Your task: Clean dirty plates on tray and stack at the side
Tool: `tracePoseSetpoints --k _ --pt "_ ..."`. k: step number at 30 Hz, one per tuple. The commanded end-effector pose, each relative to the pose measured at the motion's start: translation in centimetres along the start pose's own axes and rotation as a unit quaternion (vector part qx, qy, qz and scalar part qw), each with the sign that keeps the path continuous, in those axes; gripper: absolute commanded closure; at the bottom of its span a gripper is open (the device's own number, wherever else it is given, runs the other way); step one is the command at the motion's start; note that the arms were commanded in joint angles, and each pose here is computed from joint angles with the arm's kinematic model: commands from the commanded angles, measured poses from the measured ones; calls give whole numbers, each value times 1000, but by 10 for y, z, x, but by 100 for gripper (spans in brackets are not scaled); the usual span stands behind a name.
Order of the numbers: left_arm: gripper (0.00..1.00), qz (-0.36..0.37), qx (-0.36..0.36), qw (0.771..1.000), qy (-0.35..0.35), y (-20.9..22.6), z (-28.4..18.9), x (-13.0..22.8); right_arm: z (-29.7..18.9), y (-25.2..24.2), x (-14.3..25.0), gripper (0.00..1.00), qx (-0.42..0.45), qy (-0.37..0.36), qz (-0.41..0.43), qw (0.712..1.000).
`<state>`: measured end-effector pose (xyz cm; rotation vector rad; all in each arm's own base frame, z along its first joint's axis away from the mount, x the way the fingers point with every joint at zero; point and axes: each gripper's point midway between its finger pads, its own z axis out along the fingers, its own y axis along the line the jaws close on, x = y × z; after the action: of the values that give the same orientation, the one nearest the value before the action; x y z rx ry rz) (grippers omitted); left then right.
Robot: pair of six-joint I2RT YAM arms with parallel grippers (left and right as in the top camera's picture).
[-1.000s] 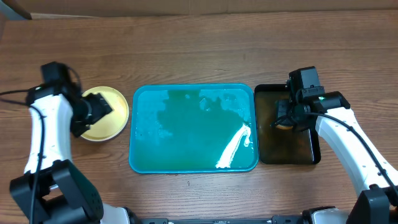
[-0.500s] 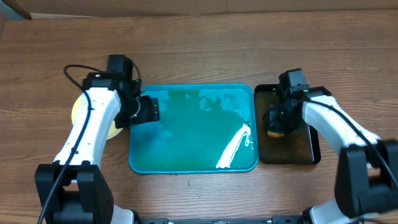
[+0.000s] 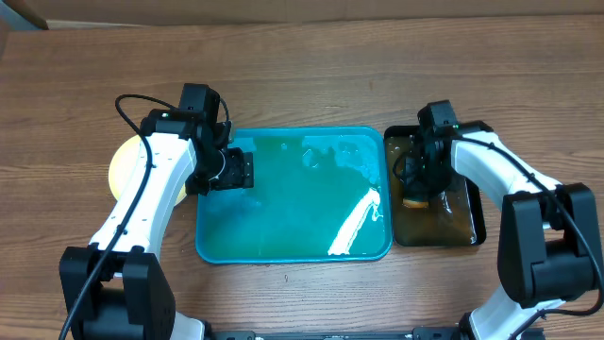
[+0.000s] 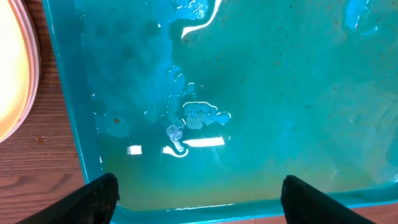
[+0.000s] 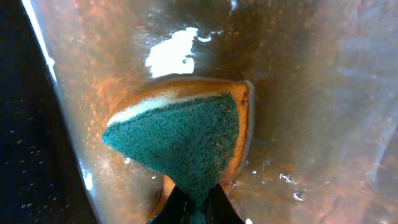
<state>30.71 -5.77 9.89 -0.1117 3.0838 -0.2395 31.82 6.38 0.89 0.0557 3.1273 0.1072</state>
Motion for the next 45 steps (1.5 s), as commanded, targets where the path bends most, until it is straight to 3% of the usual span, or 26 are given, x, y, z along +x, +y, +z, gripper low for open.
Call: tracePoseSetpoints --k 1,8,24,30,36,45 --pt "16 14 7 1000 -7 -5 -5 -1 -29 8 -22 96 -7 -28 -3 1000" --pt "16 14 7 1000 -7 -5 -5 -1 -60 12 -32 96 -12 -55 -5 998" --pt "15 14 7 1000 -8 -5 -5 -2 20 -3 13 96 -8 -35 -2 999" --pt "15 14 7 1000 -8 -5 -5 -2 -13 3 -6 96 -11 -47 -2 999" --pt "15 14 7 1000 -7 -5 -5 -1 -70 12 -32 95 -25 -108 9 994" --pt "15 14 7 1000 -7 -5 -5 -1 -73 6 -25 87 -10 -105 12 994"
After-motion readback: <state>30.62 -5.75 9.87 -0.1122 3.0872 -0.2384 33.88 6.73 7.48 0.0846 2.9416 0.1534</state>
